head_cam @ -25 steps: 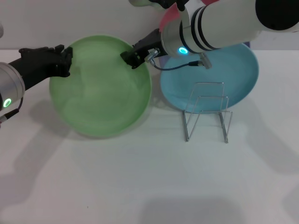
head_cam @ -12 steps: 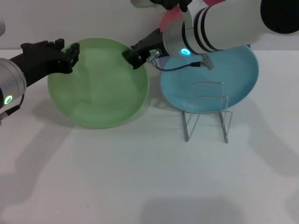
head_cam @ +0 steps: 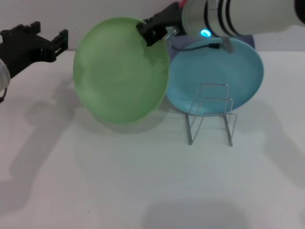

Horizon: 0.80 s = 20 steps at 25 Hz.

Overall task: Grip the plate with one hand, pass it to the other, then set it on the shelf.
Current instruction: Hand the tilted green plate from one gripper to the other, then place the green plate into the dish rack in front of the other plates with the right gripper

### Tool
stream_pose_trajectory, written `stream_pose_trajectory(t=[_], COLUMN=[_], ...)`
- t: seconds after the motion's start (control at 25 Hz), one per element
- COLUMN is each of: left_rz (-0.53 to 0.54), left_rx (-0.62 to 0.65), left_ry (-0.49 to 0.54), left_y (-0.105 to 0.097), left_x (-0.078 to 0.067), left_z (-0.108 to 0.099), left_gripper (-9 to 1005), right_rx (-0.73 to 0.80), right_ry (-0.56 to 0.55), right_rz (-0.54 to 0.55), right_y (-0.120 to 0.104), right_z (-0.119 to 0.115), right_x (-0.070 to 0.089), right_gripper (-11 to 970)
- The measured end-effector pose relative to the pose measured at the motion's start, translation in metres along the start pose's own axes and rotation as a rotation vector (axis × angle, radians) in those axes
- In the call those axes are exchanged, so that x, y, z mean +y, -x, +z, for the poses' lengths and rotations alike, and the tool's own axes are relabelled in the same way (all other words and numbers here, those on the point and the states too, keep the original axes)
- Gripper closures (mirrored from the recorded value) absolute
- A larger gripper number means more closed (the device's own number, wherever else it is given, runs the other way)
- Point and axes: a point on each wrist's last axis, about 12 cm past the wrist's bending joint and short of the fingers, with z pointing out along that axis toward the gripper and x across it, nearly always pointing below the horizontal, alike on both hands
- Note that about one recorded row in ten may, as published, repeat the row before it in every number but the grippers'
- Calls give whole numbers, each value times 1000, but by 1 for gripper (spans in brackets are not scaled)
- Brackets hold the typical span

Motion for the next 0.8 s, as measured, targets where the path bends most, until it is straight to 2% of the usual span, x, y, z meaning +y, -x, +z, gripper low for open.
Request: stream_pose_trajectory(t=[0.12, 0.28, 0.48, 0.52, 0.56, 0.68, 0.72, 0.8], left_rz=[-5, -11, -29, -32, -32, -32, -35, -37], left_rx=[-31, -56, -69, -78, -78, -84, -82, -80], left_ry=[59, 109, 177, 207, 207, 234, 244, 246], left_y=[-2, -4, -13, -18, -18, -25, -28, -29], left_x=[8, 15, 26, 28, 28, 29, 29, 30], left_z=[-4, -7, -9, -9, -9, -7, -6, -5], left_gripper=[404, 188, 169, 169, 169, 169, 169, 169], right_rx=[-33, -67, -175, -235, -235, -343, -401, -419], right_ry=[-13, -29, -86, -115, -115, -145, -167, -178], right_rz=[-13, -33, -125, -165, -165, -224, -262, -277], right_y=[1, 0, -4, -9, -9, -19, -30, -35], right_z=[-10, -19, -44, -56, -56, -73, -82, -85], right_x=[-1, -3, -2, 1, 1, 10, 16, 18], right_gripper=[911, 913, 913, 913, 913, 912, 912, 912])
